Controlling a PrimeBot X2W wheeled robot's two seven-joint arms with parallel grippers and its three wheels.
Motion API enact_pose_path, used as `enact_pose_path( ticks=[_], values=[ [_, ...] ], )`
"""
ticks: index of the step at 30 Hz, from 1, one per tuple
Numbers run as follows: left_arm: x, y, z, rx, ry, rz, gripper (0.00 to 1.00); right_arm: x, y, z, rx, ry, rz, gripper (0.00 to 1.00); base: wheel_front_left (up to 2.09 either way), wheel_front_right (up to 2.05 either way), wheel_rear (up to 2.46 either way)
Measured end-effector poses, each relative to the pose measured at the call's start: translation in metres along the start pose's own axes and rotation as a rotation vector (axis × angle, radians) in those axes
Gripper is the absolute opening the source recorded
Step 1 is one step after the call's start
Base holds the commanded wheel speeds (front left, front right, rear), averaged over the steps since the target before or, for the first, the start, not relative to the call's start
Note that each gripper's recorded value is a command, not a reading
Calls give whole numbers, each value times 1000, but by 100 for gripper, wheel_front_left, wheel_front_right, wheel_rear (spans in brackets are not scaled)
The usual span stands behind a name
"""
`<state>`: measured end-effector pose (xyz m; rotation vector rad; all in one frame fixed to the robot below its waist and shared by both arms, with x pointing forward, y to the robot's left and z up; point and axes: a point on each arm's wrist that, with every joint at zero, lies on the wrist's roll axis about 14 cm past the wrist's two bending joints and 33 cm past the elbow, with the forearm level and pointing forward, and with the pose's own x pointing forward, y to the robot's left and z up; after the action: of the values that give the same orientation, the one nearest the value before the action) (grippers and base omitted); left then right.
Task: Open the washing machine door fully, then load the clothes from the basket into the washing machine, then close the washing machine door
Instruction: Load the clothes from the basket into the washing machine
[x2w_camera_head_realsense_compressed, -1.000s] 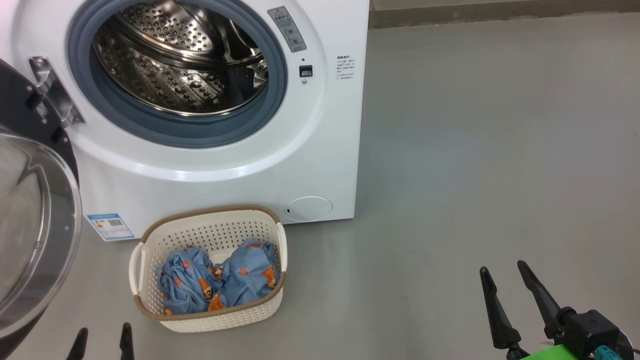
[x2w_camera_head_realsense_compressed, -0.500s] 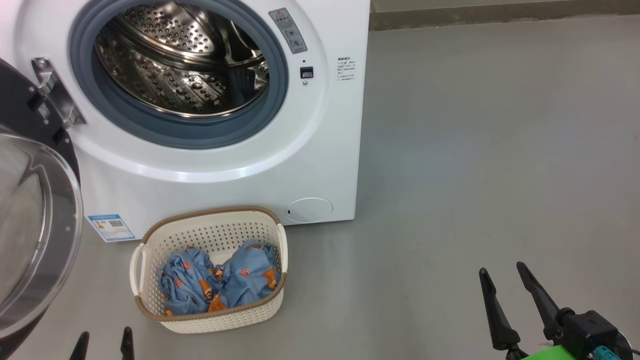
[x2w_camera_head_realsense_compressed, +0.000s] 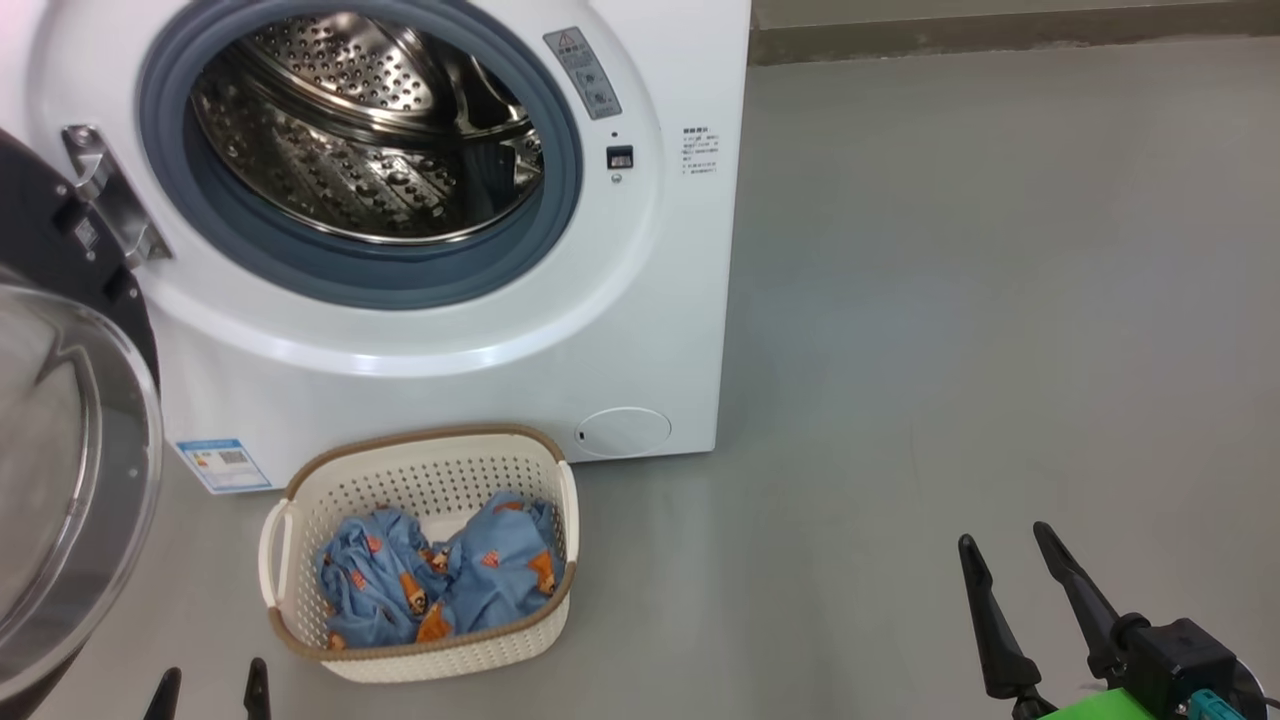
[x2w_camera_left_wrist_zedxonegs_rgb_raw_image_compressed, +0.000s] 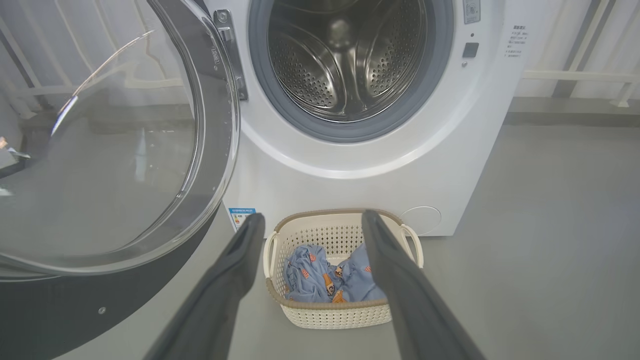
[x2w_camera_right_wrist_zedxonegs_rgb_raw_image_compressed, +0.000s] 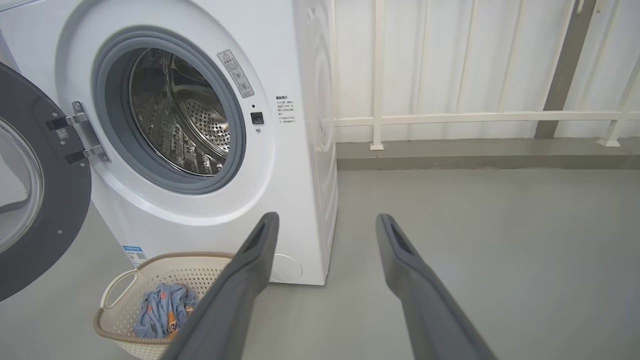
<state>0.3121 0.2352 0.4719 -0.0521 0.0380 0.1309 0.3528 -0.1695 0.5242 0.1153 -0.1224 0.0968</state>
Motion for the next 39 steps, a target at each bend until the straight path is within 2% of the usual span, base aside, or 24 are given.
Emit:
enact_pose_path(
  ticks=[18, 39],
  values=[
    [8, 9, 1, 9, -1, 42, 100, 4, 0, -7, 2, 22, 1, 100, 172, -172, 0],
    [9, 3, -3, -10, 9, 20, 100, 4, -3, -11, 2, 32, -8, 100, 13, -13, 0]
  ],
)
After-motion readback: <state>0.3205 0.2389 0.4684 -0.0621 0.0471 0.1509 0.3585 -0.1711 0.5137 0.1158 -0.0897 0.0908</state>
